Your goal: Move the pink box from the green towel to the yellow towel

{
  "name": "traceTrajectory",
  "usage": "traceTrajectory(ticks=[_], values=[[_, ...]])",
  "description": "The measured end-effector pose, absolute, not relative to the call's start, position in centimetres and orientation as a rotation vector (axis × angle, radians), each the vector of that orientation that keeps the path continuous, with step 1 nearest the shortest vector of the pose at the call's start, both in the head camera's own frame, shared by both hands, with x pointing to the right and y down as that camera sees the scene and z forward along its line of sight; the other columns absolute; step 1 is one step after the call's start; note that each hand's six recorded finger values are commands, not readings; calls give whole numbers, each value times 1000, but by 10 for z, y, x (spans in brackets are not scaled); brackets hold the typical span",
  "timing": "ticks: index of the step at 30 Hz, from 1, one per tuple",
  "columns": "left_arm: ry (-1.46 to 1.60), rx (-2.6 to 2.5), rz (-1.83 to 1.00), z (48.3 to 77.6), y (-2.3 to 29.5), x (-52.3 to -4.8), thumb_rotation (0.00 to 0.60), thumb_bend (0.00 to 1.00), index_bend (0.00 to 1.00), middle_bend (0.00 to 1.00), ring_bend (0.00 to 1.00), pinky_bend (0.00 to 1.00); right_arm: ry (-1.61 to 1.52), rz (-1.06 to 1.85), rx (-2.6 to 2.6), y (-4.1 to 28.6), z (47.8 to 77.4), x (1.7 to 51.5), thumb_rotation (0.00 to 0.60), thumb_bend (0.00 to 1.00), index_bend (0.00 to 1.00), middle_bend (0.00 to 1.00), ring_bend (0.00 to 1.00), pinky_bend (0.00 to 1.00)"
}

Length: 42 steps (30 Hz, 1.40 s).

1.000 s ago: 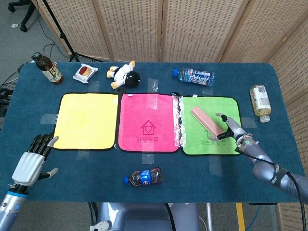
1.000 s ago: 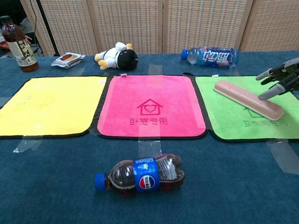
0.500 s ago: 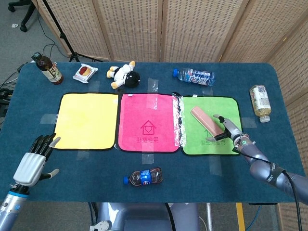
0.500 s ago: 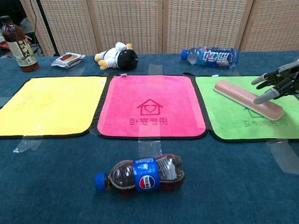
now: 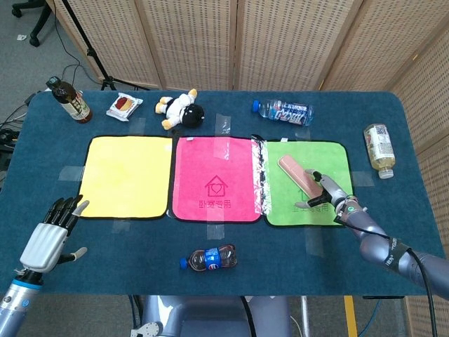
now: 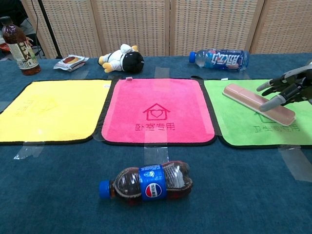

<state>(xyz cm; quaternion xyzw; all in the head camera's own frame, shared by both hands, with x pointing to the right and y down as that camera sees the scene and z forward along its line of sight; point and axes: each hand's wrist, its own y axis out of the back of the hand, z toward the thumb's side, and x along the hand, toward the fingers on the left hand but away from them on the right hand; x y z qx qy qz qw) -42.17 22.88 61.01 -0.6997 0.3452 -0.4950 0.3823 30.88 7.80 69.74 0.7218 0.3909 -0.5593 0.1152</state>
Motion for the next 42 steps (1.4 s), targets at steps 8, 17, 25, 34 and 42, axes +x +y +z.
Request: traceTrajectory(ticks=[8, 17, 25, 34, 42], values=[[873, -1792, -1263, 611, 230, -420, 600, 24, 0, 0, 0, 0, 1126, -1631, 2133, 79, 697, 299, 600, 156, 0, 0, 0, 0], [879, -1793, -1260, 610, 230, -421, 600, 24, 0, 0, 0, 0, 1100, -1625, 2139, 82, 698, 290, 600, 156, 0, 0, 0, 0], [875, -1799, -1259, 611, 230, -420, 600, 25, 0, 0, 0, 0, 1090, -1619, 2152, 83, 697, 282, 600, 156, 0, 0, 0, 0], [876, -1803, -1254, 610, 230, -420, 600, 25, 0, 0, 0, 0, 1071, -1611, 2163, 85, 695, 271, 600, 156, 0, 0, 0, 0], [875, -1806, -1251, 609, 231, -419, 600, 25, 0, 0, 0, 0, 1067, -1605, 2161, 87, 696, 263, 600, 156, 0, 0, 0, 0]])
